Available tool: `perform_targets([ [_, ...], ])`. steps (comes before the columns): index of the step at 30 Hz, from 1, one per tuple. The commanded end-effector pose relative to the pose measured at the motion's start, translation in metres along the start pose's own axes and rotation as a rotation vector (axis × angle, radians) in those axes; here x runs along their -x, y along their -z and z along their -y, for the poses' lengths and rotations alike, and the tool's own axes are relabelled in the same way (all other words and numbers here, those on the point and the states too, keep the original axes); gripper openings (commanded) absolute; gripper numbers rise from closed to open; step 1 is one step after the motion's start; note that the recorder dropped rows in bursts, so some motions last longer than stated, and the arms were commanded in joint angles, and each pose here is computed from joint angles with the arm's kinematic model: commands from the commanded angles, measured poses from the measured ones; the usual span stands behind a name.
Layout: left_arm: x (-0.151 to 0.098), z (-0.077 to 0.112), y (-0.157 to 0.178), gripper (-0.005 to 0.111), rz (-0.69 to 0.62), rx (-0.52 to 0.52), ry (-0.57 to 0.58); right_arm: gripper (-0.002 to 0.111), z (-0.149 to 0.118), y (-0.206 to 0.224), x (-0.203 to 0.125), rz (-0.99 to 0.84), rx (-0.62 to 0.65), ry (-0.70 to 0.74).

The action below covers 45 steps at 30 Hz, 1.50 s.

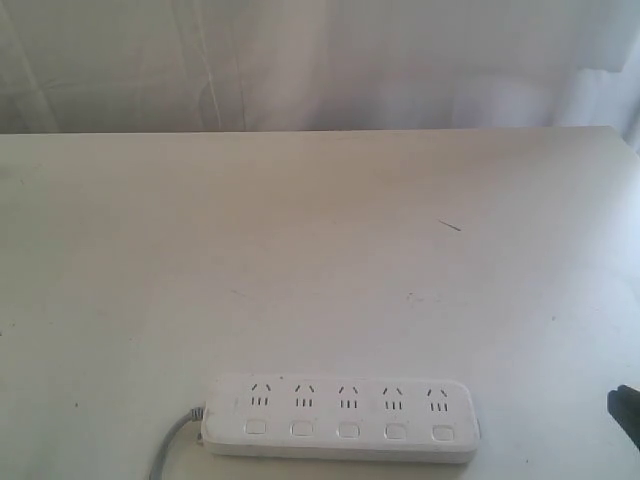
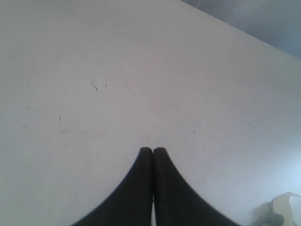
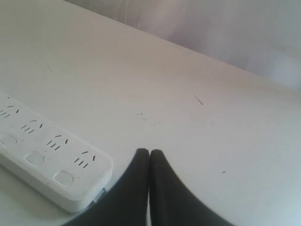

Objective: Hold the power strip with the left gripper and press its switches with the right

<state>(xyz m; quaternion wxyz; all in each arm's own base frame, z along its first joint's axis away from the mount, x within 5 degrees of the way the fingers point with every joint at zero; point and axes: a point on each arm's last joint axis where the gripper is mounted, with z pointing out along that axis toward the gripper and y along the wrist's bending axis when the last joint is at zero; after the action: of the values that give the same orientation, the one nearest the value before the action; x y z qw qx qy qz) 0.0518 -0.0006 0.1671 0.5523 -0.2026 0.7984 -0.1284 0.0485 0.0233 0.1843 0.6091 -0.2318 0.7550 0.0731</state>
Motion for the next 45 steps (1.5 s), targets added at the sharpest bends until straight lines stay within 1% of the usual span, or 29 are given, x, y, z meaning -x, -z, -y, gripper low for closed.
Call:
perform_targets([
  [1,-0.001,0.000,0.000,0.000,0.000,-0.002,0.012,0.000,0.001,0.000,-0.002,-0.006,-0.022,-0.013],
  [5,-0.001,0.000,0.000,0.000,0.000,-0.002,0.012,0.000,0.006,0.000,-0.003,-0.018,-0.106,-0.084],
  [11,-0.001,0.000,0.000,0.000,0.000,-0.002,0.012,0.000,0.013,0.001,-0.004,-0.036,-0.238,-0.134],
  [14,-0.001,0.000,0.000,0.000,0.000,-0.002,0.012,0.000,0.014,0.001,-0.005,-0.041,-0.271,-0.142],
  [32,-0.001,0.000,0.000,0.000,0.000,-0.002,0.012,0.000,0.015,0.002,-0.005,-0.048,-0.284,-0.127],
  [37,-0.001,0.000,0.000,0.000,0.000,-0.002,0.012,0.000,0.018,0.003,-0.006,-0.042,-0.321,-0.207],
  [45,-0.001,0.000,0.000,0.000,0.000,-0.002,0.012,0.000,0.018,0.003,-0.006,-0.044,-0.321,-0.206],
])
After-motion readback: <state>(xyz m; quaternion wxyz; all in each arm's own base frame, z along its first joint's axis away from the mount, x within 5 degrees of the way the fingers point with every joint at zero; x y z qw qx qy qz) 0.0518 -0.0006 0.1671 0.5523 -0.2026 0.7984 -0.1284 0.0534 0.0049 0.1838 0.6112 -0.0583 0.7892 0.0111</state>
